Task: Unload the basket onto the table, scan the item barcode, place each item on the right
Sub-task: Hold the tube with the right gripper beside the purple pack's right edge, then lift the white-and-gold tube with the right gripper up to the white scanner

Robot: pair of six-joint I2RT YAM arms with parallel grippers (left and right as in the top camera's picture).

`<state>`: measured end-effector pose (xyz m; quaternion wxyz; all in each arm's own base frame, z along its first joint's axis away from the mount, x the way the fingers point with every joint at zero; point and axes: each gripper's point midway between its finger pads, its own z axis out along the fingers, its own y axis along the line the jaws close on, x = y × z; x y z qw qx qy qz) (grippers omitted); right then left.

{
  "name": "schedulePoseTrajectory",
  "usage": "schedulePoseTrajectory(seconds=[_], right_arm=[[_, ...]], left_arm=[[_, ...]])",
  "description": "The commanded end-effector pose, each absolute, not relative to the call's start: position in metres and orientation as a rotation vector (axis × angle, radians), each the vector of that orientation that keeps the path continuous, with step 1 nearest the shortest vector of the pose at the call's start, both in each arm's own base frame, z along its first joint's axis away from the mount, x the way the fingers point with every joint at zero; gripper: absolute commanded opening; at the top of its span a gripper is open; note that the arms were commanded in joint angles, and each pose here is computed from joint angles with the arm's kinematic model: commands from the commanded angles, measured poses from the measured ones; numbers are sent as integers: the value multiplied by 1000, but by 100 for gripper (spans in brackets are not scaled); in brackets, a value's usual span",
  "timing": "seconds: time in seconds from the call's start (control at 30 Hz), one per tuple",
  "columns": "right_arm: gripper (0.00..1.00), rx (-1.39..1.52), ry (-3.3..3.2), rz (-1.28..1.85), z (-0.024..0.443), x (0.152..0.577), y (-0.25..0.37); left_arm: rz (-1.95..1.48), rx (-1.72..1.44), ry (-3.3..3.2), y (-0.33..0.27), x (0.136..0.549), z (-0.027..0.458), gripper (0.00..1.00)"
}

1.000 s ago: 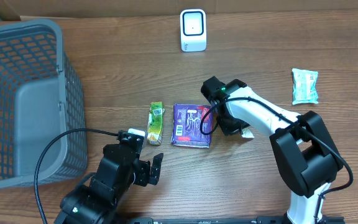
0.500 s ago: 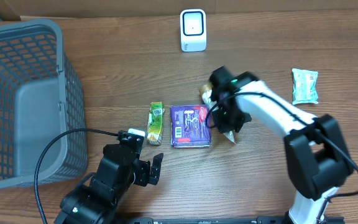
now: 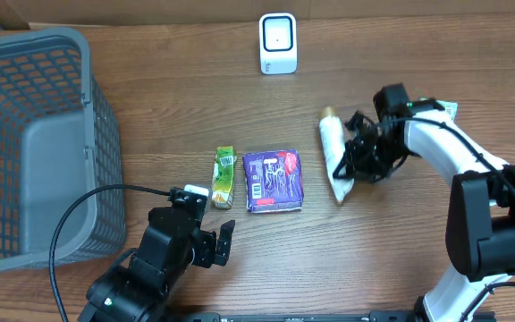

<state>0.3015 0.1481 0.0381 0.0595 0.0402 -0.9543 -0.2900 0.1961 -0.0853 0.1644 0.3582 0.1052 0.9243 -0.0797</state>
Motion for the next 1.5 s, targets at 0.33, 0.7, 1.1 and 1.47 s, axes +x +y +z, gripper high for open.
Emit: schedulePoseTrajectory(seconds=[0.33, 0.7, 1.1, 1.47], right_arm=[[59, 173, -2948, -871, 44, 305, 142], [87, 386, -3167, -659, 50, 350, 120], [87, 478, -3171, -663, 38, 346, 120], [35, 442, -3140, -820, 23, 335, 127]], left_arm=[[-187, 293, 2379, -85, 196, 164, 99], [-187, 293, 2378, -85, 196, 164, 100], [-187, 293, 2379, -85, 196, 164, 100], [-187, 293, 2379, -85, 196, 164, 99]])
